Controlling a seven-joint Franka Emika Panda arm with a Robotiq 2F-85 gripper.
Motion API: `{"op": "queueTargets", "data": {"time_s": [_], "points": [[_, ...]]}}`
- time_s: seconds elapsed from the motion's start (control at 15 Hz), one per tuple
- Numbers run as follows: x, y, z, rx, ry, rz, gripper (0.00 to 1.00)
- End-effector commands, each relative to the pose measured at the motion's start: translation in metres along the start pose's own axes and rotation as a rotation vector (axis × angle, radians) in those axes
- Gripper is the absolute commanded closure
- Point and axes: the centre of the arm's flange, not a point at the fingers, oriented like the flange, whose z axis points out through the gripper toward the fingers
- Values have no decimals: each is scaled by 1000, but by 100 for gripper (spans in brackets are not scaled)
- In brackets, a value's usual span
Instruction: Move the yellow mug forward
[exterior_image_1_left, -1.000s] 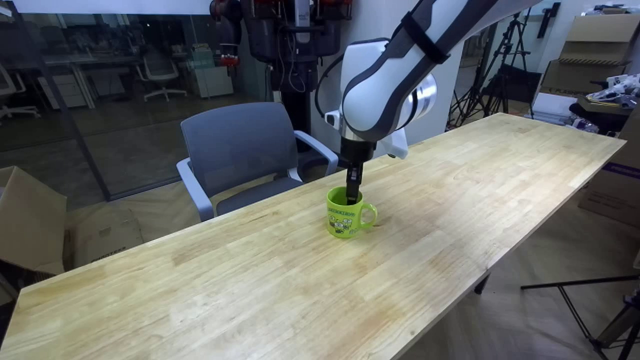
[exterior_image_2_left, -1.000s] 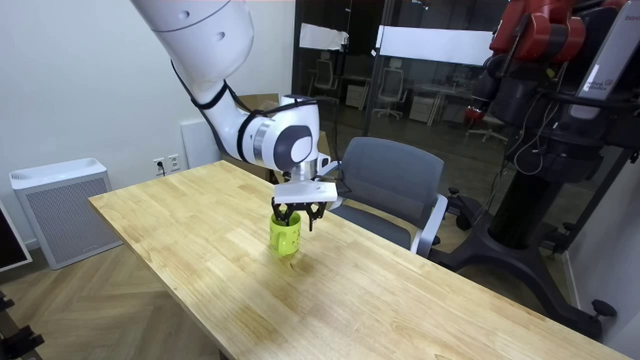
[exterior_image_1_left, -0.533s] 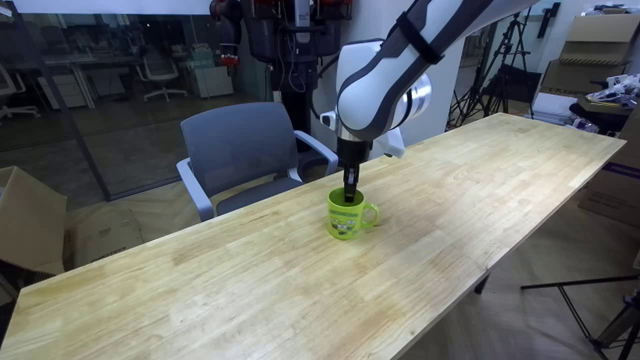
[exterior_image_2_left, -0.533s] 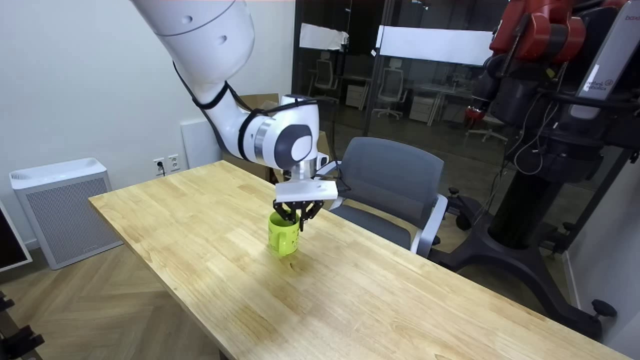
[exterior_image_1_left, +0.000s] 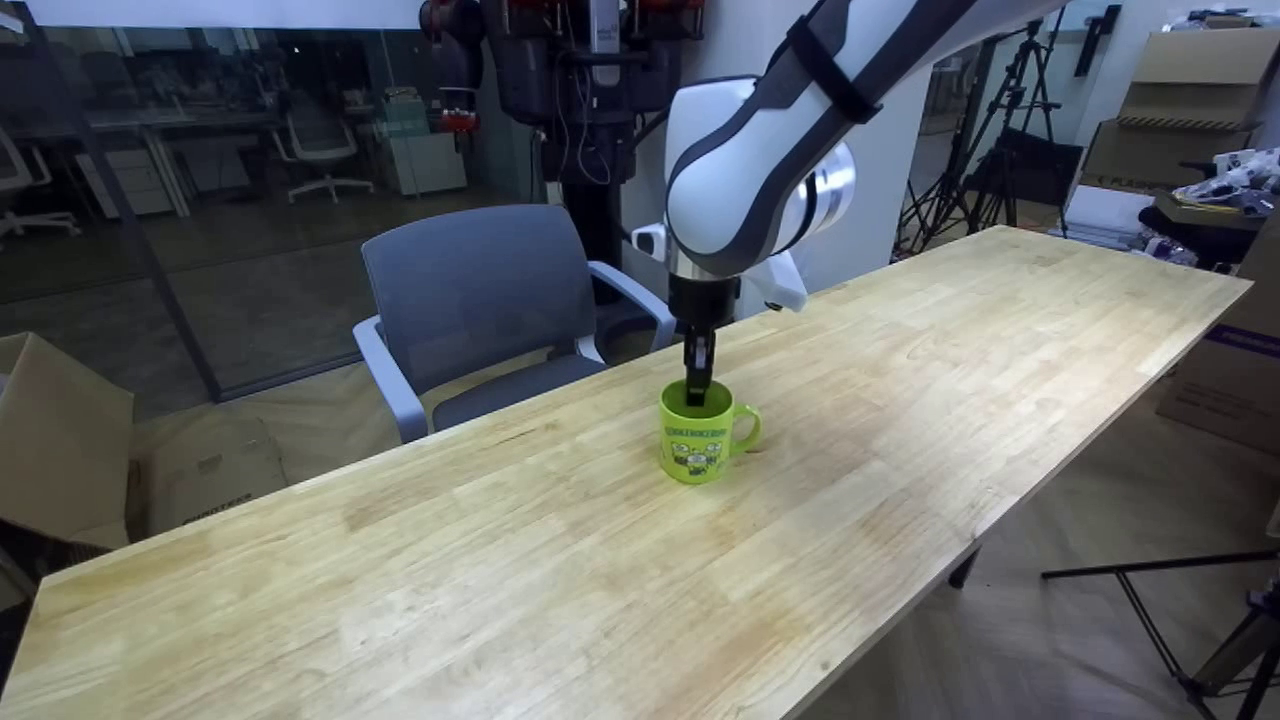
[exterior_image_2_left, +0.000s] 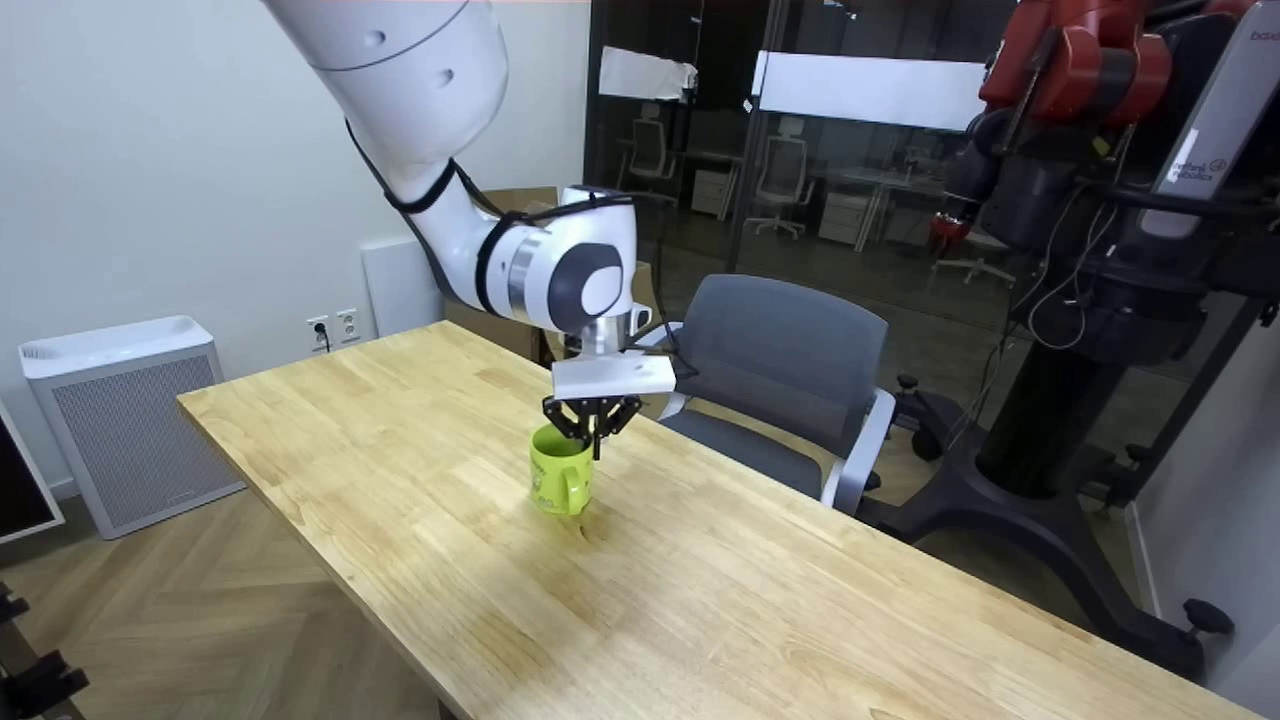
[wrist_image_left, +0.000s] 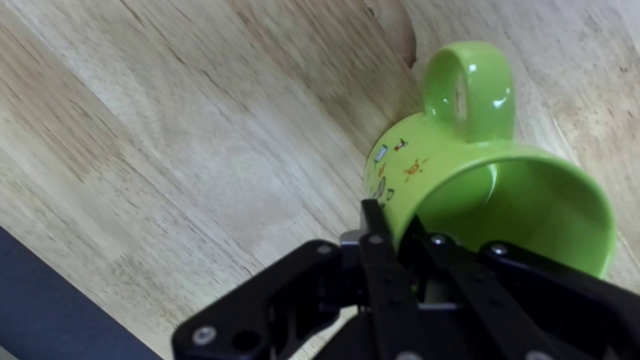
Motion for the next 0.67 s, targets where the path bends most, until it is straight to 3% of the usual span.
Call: {"op": "queueTargets", "data": {"time_s": [0.0, 0.07, 0.33, 0.4, 0.6], "points": [[4, 5, -2, 40, 2, -32, 98], [0, -1, 1, 10, -2, -16, 90], [0, -2, 1, 22, -2, -28, 90], [-1, -3, -1, 26, -8, -34, 98], [-12, -19, -6, 26, -49, -34, 98]]}}
